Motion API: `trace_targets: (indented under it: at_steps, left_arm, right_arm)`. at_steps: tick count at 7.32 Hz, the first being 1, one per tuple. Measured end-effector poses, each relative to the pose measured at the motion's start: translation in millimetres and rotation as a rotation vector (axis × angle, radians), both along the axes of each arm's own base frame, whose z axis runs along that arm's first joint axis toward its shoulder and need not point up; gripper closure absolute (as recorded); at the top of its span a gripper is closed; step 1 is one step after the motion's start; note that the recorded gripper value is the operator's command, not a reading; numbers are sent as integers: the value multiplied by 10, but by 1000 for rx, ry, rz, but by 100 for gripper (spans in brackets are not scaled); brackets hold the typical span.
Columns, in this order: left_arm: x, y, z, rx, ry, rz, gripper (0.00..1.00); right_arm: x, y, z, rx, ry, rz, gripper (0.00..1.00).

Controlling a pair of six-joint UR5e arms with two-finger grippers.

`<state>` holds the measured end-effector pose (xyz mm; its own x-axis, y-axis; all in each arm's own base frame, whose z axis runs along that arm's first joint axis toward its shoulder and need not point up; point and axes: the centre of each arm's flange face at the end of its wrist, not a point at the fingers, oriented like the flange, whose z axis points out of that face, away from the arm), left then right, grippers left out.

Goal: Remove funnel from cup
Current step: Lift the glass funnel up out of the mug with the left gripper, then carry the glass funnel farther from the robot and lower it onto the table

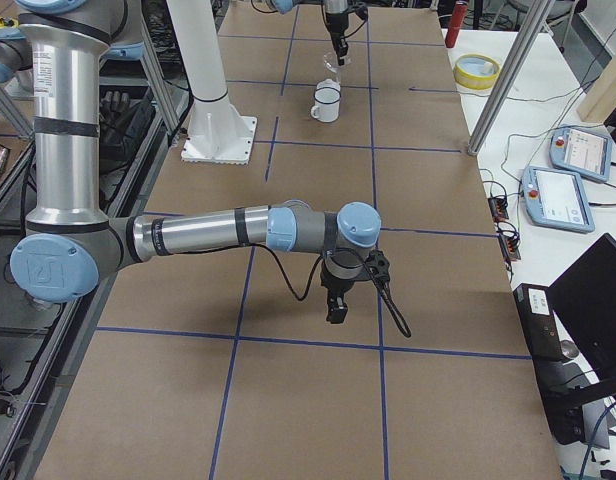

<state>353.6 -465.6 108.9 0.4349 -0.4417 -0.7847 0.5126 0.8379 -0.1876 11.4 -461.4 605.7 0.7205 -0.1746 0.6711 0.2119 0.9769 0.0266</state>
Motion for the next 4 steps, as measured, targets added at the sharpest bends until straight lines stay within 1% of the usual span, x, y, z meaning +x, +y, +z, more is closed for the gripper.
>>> trace_targets:
  at_steps: [1, 2, 3, 4]
  left_arm:
    - [2, -307, 52, -25, 65, -167, 100]
    - [69, -651, 194, -43, 122, -316, 100]
    - [183, -1011, 431, -55, 170, -445, 100]
    - [343, -1373, 788, -63, 213, -561, 100]
  right_arm:
    - [0, 0, 0, 0, 0, 0, 0]
    - [0, 0, 0, 0, 0, 0, 0]
    - [0, 0, 0, 0, 0, 0, 0]
    - [0, 0, 0, 0, 0, 0, 0]
